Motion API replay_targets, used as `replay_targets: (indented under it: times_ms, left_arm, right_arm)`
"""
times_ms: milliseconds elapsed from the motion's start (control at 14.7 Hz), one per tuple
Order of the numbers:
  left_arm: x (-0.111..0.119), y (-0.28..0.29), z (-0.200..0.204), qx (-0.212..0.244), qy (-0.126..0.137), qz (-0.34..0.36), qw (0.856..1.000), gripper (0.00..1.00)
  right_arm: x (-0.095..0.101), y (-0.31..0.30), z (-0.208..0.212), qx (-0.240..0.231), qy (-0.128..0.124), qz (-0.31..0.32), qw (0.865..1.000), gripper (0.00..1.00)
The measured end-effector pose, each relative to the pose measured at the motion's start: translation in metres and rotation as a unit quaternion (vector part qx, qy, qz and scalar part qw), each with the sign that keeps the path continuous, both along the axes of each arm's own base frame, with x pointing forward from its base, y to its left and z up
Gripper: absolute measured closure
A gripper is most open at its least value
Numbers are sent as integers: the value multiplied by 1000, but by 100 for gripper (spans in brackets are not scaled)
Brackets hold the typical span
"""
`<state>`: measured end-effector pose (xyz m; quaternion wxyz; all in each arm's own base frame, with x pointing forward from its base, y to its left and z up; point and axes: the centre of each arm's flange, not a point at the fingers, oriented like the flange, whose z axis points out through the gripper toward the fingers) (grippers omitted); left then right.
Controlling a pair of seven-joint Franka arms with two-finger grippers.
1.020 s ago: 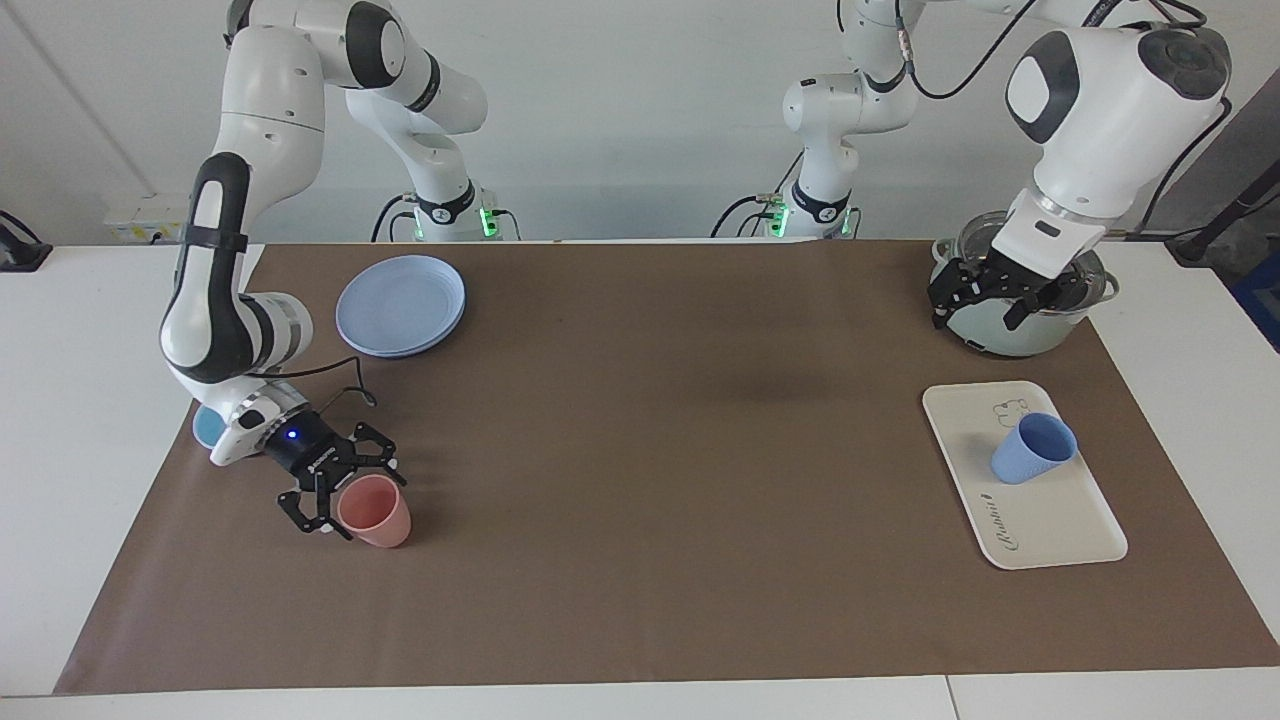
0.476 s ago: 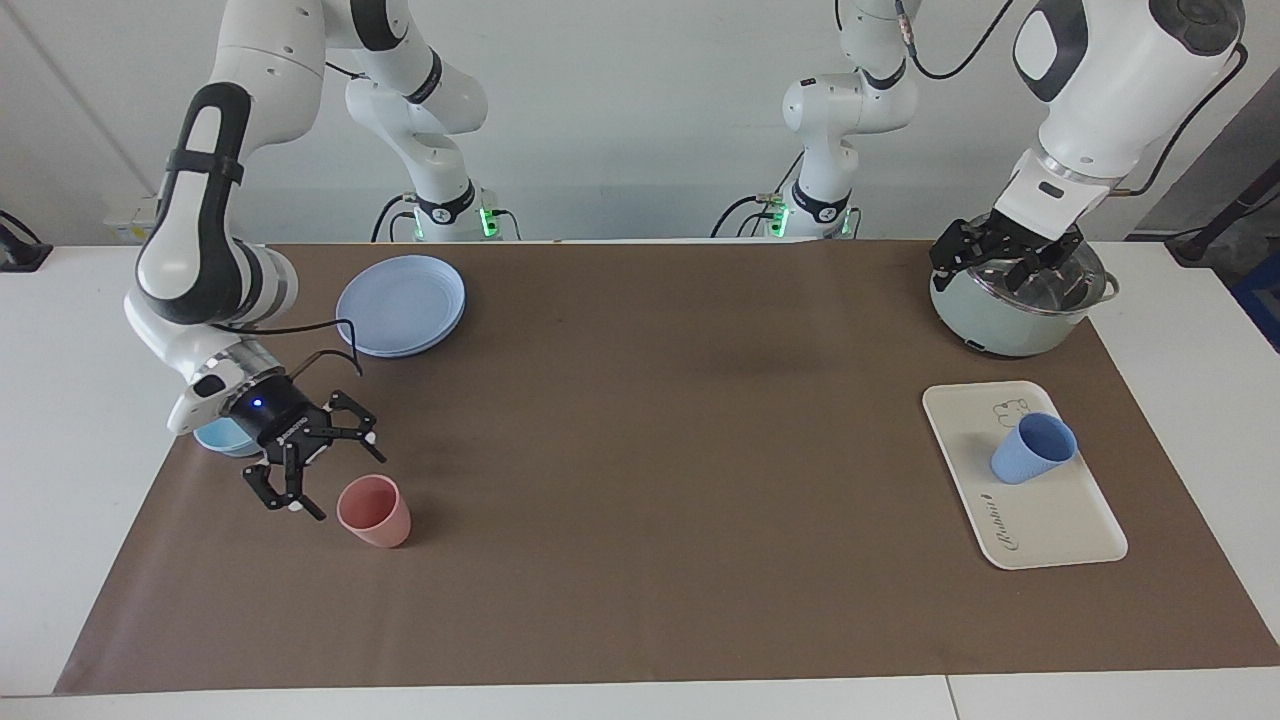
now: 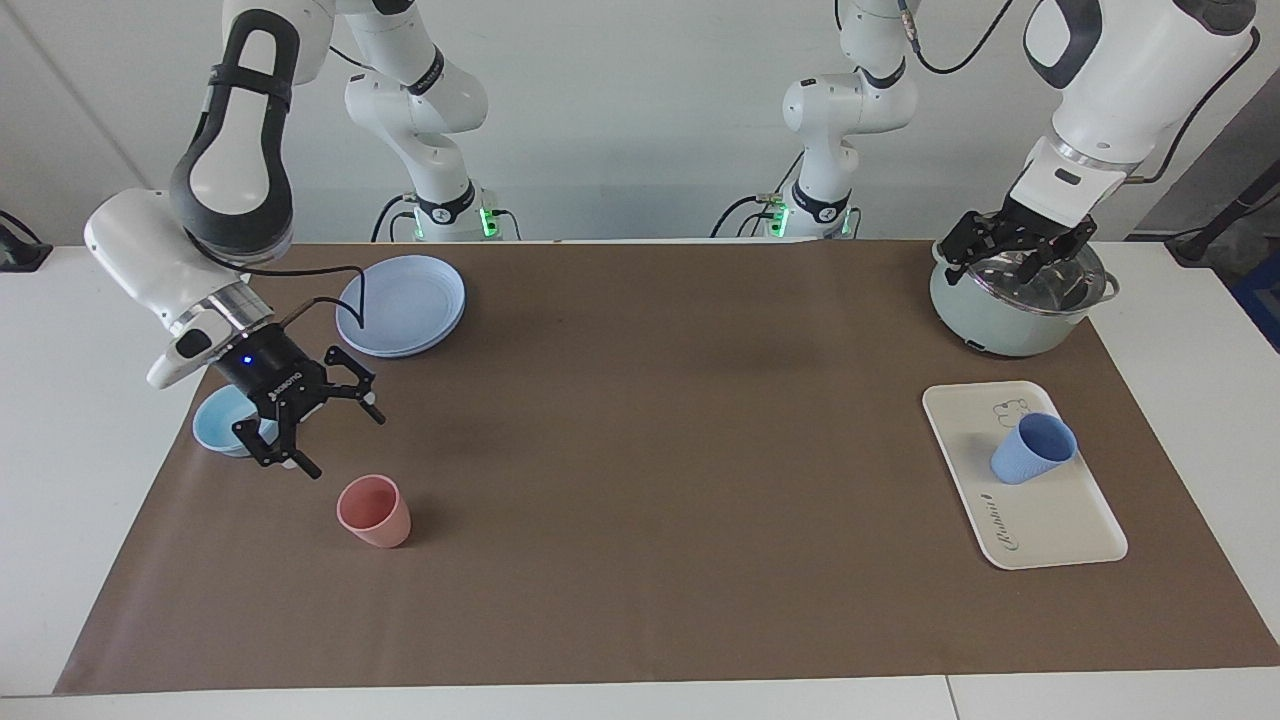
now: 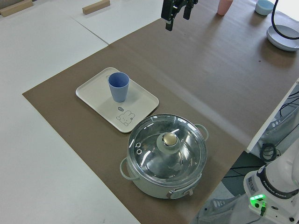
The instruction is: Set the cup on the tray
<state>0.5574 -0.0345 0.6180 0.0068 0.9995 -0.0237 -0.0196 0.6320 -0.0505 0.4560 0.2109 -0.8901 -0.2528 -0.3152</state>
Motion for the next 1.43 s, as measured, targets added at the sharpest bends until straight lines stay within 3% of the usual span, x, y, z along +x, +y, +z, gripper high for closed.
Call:
replay_targets:
  times_ms: [340, 476, 748, 1224, 1428]
  left_arm:
    - [0, 1, 0, 0, 0, 1, 1000, 0]
    - [0, 1, 0, 0, 0, 1, 1000, 0]
    - [2, 1, 1, 0, -9, 2, 1000, 0]
    - [5, 1, 3, -1, -20, 3, 1000, 0]
    - [5, 0, 3, -1, -20, 3, 1000, 0]
  right_arm:
    - [-21, 12, 45, -115, 108, -62, 986, 0]
    - [-32, 18, 59, -148, 147, -98, 973, 0]
    - [-47, 27, 71, -208, 202, -171, 942, 0]
    - [-75, 27, 158, -207, 298, -236, 902, 0]
    - [-84, 27, 175, -202, 314, -251, 893, 0]
